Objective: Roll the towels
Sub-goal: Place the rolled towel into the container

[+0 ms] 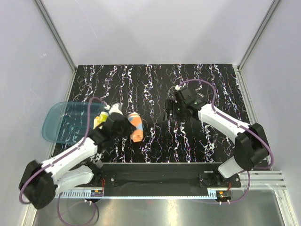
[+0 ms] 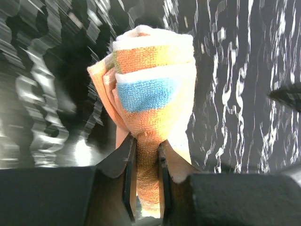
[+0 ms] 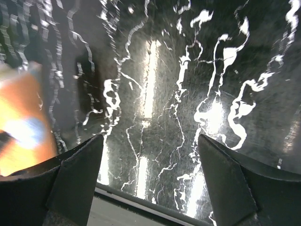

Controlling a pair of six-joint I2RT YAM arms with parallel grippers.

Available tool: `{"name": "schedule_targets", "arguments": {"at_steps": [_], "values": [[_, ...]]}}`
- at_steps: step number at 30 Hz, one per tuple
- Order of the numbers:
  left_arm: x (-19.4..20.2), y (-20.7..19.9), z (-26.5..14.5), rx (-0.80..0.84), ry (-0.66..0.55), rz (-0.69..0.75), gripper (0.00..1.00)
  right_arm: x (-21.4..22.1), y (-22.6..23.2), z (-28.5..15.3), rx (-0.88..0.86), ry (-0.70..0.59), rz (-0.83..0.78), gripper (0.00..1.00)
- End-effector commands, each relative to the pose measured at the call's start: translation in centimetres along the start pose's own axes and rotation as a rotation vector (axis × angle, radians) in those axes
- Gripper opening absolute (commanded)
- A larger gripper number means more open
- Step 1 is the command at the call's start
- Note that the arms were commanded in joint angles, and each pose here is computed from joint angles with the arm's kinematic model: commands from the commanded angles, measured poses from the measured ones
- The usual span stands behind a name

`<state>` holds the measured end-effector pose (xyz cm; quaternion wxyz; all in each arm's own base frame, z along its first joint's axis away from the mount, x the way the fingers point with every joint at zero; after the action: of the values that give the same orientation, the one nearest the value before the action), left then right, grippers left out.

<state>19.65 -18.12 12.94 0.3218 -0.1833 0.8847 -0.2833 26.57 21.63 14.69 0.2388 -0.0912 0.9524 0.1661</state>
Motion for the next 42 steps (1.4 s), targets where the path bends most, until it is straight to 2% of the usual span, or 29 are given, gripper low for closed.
{"name": "schedule_targets", "arguments": {"at_steps": [1,8,10,12,16,22,24,30,36,42], "values": [[-4.2,-0.5,-3.5,-0.021,-0.073,0.094,0.00,-1.0,0.0,-2.4,0.014,-0.036,-0.047,0.89],[-10.9,3.0,-8.2,-0.210,-0.177,0.163,0.00,-0.6,0.3,-2.0,-0.035,-0.029,-0.044,0.89],[-12.1,4.9,-9.2,-0.302,-0.173,0.140,0.00,-0.4,0.5,-1.7,-0.055,-0.015,-0.039,0.89],[-12.9,6.0,-9.9,-0.366,-0.161,0.175,0.00,-0.4,0.8,-1.5,-0.077,-0.014,-0.034,0.89],[-15.2,8.8,-10.5,-0.494,-0.194,0.180,0.00,-0.2,1.3,-1.0,-0.117,-0.010,-0.036,0.89],[-17.5,12.0,-7.8,-0.523,-0.128,0.153,0.00,-0.4,2.2,-0.5,-0.195,-0.015,-0.032,0.88],[-17.8,12.5,-6.6,-0.481,-0.091,0.129,0.00,-0.5,2.5,-0.4,-0.221,-0.025,-0.030,0.89],[-20.5,13.9,-5.8,-0.501,-0.219,0.175,0.00,0.0,2.7,0.0,-0.261,-0.020,-0.037,0.88],[-20.2,17.3,-3.4,-0.579,-0.090,0.196,0.00,0.9,2.2,0.0,-0.257,-0.018,-0.056,0.89],[-17.5,18.5,-0.8,-0.464,0.021,0.237,0.00,1.1,2.2,-0.2,-0.266,-0.024,-0.058,0.89]]}}
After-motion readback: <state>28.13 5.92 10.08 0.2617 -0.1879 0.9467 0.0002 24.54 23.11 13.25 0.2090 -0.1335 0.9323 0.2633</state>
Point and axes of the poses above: each gripper's point midway between its finger pads, its own z axis out along the fingers, its own y axis along the line the jaws close on, x = y × z, the point moved 5 cm from there along -z, back along the fingers, and after that the axes turned 9 degrees about -z, right-handed, at the moved point
